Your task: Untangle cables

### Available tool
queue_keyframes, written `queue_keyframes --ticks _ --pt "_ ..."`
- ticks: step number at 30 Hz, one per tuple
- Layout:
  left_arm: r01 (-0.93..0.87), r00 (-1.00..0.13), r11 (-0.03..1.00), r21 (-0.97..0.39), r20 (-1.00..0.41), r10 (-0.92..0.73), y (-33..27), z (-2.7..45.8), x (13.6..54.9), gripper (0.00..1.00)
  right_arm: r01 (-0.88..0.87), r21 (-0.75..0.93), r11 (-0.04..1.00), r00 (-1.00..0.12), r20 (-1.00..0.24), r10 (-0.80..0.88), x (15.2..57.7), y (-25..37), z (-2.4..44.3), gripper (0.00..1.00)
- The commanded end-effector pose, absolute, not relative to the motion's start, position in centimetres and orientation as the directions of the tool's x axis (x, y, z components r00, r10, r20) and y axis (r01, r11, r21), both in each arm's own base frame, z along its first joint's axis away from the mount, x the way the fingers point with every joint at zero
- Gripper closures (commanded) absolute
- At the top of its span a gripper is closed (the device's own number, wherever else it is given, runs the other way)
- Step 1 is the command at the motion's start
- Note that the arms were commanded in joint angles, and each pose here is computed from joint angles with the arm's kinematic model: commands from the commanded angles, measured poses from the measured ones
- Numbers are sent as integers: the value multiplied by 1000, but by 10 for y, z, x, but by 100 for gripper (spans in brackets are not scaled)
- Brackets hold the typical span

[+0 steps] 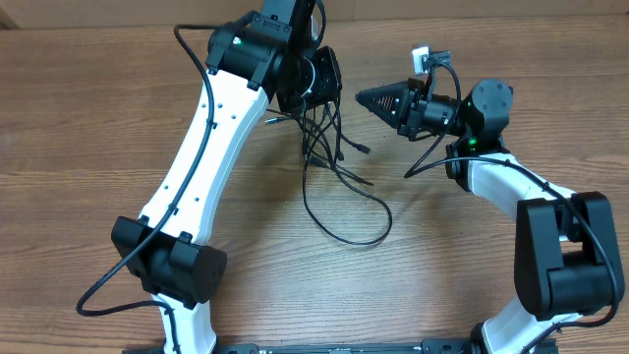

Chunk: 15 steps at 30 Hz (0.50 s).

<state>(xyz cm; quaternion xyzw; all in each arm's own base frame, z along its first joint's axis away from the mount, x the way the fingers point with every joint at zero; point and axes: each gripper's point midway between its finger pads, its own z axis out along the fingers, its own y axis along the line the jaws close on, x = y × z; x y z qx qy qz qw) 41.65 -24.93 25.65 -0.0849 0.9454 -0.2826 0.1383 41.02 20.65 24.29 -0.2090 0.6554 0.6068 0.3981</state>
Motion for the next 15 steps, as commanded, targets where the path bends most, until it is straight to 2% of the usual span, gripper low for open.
queue_keyframes --ticks 1,6,15 --pt "-20 -944 785 -620 -247 -220 -253 274 424 96 -759 623 190 -589 -781 205 411 203 247 96" --pt "65 -933 643 -763 -275 -232 -248 326 439 96 -715 667 207 -634 -745 208 415 196 237 96" --pt "194 -831 581 -791 -447 -332 -200 420 450 96 -685 685 246 -641 -728 241 425 172 233 96"
